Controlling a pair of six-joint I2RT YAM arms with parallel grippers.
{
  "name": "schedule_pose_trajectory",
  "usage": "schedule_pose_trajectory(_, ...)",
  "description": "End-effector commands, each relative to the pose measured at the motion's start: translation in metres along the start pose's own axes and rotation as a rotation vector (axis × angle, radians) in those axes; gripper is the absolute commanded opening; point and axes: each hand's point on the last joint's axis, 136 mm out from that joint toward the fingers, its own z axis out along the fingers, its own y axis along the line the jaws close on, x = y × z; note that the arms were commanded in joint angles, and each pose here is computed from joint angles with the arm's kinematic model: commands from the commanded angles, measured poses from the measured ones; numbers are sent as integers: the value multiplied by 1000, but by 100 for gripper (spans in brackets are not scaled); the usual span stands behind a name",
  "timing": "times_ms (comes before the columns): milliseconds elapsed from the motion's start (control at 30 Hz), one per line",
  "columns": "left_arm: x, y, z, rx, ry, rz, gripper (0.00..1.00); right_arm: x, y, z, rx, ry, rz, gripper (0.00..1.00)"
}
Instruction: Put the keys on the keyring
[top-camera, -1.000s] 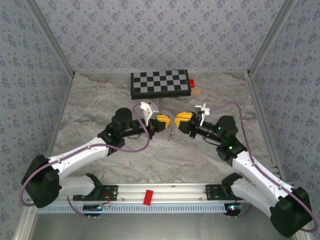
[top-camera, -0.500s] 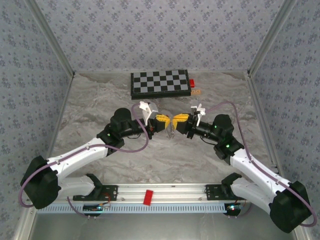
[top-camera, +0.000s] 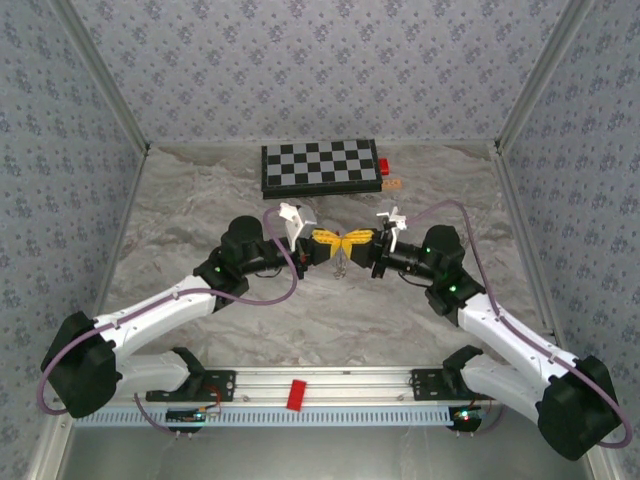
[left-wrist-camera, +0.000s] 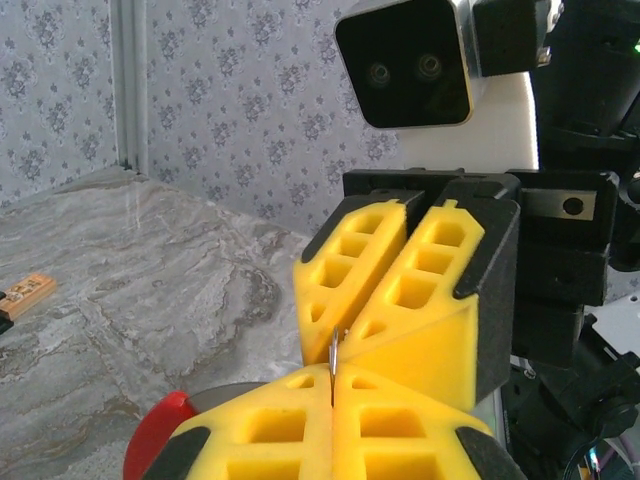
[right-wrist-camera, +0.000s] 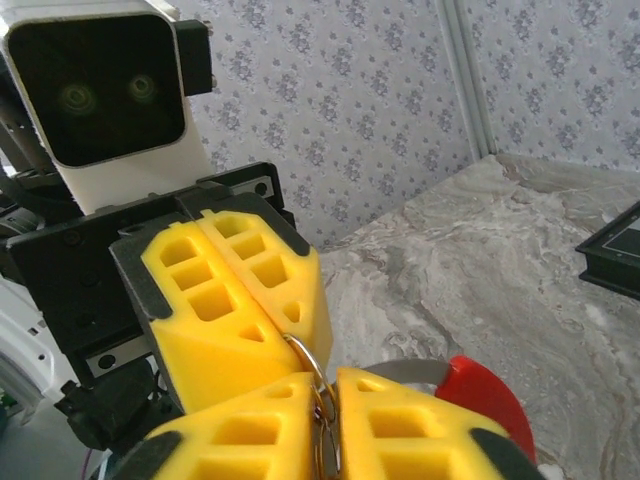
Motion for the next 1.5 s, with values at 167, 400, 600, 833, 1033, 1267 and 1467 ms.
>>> schedule_pose_trajectory(167,-24,-11,3,45,-43,20,0,-14,19,-1,-68,0,-75,0)
schedule_pose_trajectory(400,-18,0,-1,-7,3,-7,12,-4,10,-8,-2,49,-119,0)
schedule_pose_trajectory(600,-10,8,-8,-50,69,13,21,11,-1,-10,59,151,-176,0)
schedule_pose_trajectory(833,4,11,-14,-81,164,68,26,36,-2,-7,44,343,-250,0)
schedule_pose_trajectory(1033,21,8,-16,-52,255,92,31,44,1,-4,-8,467,-248,0)
schedule_pose_trajectory(1267,29,8,-18,-44,279,123,35,41,-2,-1,-22,526,-254,0)
schedule_pose_trajectory(1467,30,5,-16,-17,273,122,35,47,5,2,-59,553,-246,0)
